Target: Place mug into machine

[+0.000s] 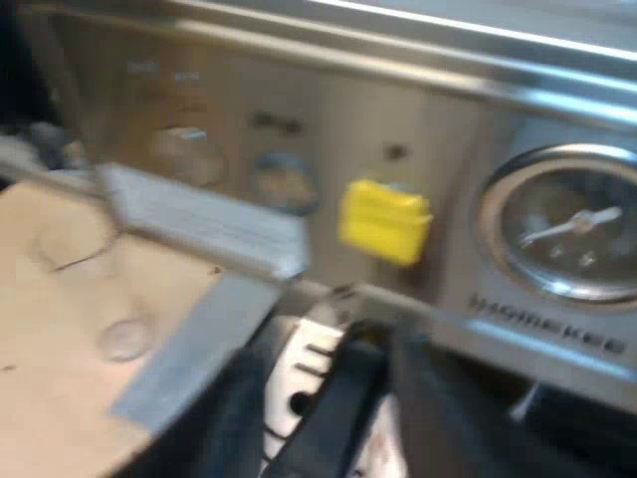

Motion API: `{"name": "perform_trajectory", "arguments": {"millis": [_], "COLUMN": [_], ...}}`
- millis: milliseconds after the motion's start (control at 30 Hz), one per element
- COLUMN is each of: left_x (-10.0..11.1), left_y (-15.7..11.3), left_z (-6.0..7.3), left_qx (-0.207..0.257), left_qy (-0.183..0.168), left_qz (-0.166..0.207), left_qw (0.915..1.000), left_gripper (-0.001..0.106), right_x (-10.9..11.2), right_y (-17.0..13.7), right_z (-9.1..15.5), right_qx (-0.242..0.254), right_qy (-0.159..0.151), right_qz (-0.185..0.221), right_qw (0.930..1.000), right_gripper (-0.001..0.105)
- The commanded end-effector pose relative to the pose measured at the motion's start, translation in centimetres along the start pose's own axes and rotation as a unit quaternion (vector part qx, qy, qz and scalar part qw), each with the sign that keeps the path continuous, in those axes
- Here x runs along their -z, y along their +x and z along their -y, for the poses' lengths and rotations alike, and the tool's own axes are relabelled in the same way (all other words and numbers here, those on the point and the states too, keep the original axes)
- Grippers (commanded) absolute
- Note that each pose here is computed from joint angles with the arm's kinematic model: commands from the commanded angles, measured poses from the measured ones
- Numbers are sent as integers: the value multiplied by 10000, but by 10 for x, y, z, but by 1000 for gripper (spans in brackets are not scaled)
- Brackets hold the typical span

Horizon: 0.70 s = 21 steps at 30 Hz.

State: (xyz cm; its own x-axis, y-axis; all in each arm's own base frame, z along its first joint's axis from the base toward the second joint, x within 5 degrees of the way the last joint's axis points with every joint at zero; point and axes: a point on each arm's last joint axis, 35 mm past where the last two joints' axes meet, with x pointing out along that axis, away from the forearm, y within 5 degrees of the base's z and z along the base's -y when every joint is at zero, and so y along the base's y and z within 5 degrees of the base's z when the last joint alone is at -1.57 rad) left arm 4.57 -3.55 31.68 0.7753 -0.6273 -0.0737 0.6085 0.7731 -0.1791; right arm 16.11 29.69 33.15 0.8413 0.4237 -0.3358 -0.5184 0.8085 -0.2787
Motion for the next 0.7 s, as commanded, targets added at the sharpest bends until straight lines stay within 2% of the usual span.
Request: {"name": "perform_trajectory", "arguments": {"millis": [33, 200, 333, 367, 400, 467, 500, 533, 567, 600, 633, 700], "left_x": [-4, -18, -42, -52, -61, -70, -76, -82, -86, -88, -94, -100], "left_y": [-3, -10, -14, -13, -10, -5, 0, 5, 12, 13, 23, 33], "left_z": [1, 4, 8, 9, 10, 11, 11, 10, 8, 8, 3, -5], "left_qx": [46, 91, 32, 17, -14, -84, -159, -262, -397, -463, -713, -977], "left_qy": [21, -17, -118, -118, -120, -126, -134, -145, -164, -175, -230, -321], "left_qz": [93, 286, 460, 474, 466, 406, 336, 260, 135, 70, -167, -391], "left_qw": [9999, 9995, 9989, 9988, 9988, 9991, 9992, 9992, 9990, 9988, 9971, 9939], "left_gripper": [82, 82, 82, 82, 82, 82, 82, 82, 82, 82, 82, 82], "right_x": [-10, -14, -16, -16, -15, -14, -12, -10, -8, -7, -1, 4], "right_y": [-31, -71, -91, -92, -97, -98, -104, -106, -108, -110, -114, -120], "right_z": [4, 19, 46, 53, 71, 80, 101, 110, 123, 125, 144, 160], "right_qx": [-452, -1127, -953, -917, -840, -838, -806, -783, -614, -614, -406, -238], "right_qy": [-116, -331, -294, -179, 50, 153, 315, 381, 498, 507, 681, 854], "right_qz": [46, -52, -79, -113, -247, -305, -457, -522, -583, -628, -784, -882], "right_qw": [9989, 9931, 9950, 9956, 9961, 9959, 9952, 9948, 9952, 9948, 9938, 9922], "right_gripper": [70, 73, 73, 73, 73, 72, 72, 72, 72, 72, 72, 72]}}
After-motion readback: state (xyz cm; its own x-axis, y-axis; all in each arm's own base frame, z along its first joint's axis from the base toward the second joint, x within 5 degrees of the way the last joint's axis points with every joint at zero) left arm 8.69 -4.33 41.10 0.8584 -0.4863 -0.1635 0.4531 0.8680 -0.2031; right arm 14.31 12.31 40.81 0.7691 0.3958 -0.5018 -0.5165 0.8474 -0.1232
